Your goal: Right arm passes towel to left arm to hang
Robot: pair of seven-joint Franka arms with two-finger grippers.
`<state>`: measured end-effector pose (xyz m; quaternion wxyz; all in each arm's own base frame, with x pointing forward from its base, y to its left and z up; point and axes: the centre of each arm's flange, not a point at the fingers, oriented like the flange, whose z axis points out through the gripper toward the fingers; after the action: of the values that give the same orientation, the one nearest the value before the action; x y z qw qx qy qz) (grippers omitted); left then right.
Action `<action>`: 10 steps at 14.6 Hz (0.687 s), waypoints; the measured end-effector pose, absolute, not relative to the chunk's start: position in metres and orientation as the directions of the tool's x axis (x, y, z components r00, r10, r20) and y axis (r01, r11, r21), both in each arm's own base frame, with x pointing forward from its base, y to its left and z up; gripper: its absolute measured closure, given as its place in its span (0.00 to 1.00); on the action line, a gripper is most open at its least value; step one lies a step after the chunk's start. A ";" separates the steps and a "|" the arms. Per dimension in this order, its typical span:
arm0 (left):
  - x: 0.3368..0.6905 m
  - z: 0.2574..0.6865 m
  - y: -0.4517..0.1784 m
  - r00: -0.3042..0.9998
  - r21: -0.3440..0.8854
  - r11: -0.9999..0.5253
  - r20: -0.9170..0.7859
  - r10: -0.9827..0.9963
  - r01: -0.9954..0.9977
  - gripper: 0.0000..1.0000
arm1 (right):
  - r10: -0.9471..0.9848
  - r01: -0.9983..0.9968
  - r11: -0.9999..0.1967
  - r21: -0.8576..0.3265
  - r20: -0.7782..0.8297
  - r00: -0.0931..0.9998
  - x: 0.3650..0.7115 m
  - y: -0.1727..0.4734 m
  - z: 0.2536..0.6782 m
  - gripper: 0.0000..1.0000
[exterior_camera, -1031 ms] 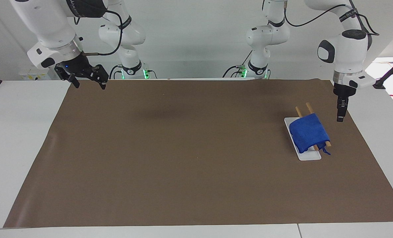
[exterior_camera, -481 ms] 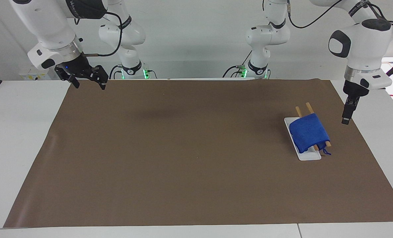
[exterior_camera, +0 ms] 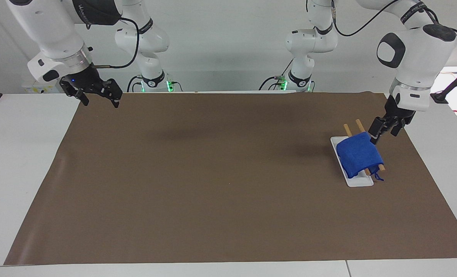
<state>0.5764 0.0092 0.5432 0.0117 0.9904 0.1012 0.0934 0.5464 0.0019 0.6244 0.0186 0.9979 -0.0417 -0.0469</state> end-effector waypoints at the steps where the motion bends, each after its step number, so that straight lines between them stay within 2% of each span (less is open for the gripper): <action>1: 0.573 0.547 0.007 0.977 0.048 -0.987 0.142 0.161 0.155 0.00 | -0.083 -0.080 -0.996 0.041 -0.090 0.992 0.546 0.002 0.626 0.00; 5: 0.563 0.569 0.012 0.999 0.071 -0.997 0.033 0.027 0.025 0.00 | -0.078 -0.075 -0.996 0.041 -0.090 0.993 0.545 0.004 0.626 0.00; 10: 0.567 0.583 0.015 1.000 0.069 -0.998 -0.004 -0.010 -0.010 0.00 | -0.078 -0.074 -0.996 0.042 -0.096 0.992 0.545 0.004 0.623 0.00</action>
<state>0.5665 0.0147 0.5835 0.0343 0.9994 -0.0049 -0.0022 0.5450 0.0042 0.6230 0.0191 0.9979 -0.0381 -0.0488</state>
